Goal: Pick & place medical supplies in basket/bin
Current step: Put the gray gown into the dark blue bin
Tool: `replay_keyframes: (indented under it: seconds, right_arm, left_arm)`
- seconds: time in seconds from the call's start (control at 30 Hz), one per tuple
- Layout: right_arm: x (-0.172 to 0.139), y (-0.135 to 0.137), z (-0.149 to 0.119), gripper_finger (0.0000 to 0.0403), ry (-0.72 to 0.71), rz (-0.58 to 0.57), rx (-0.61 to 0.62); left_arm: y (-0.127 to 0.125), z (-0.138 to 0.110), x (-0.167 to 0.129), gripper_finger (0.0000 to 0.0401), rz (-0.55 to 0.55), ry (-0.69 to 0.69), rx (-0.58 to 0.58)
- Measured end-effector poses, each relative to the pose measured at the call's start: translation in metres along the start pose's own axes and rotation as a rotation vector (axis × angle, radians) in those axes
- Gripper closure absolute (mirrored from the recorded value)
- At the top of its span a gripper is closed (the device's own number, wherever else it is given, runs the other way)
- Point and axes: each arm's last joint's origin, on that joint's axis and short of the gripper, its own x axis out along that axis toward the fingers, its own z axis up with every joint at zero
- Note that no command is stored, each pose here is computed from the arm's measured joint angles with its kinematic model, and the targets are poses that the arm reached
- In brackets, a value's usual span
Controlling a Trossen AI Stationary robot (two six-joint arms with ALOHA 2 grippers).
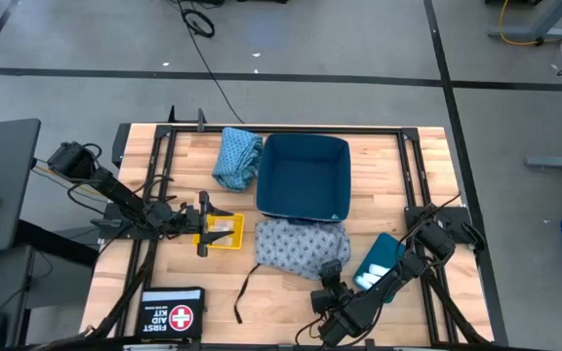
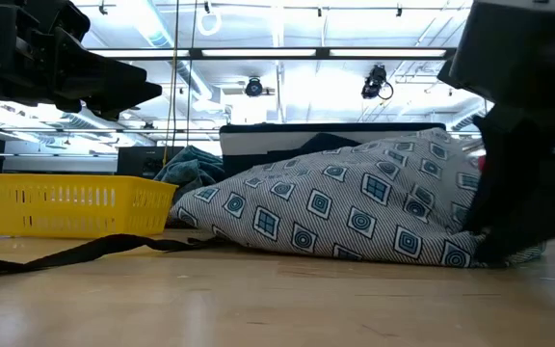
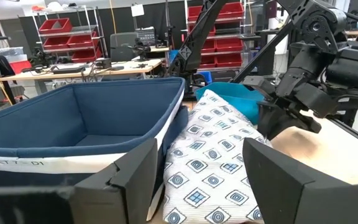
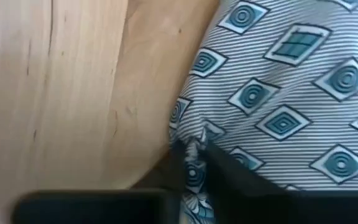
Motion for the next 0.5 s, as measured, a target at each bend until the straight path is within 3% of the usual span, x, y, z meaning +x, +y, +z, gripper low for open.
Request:
replay_keyframes:
  seconds: [0.07, 0.3, 0.5]
  right_arm:
    - [0.000, 0.000, 0.000, 0.0385, 0.002, 0.002, 0.016]
    - [-0.009, 0.003, 0.004, 0.0394, -0.041, -0.047, 0.051]
    - [-0.041, -0.009, 0.030, 0.0394, -0.130, -0.056, 0.061]
  left_arm:
    - [0.000, 0.000, 0.000, 0.0177, 0.000, 0.000, 0.000]
    - [0.000, 0.000, 0.000, 0.0177, 0.000, 0.000, 0.000]
    - [-0.001, 0.000, 0.000, 0.0177, -0.022, -0.004, -0.001]
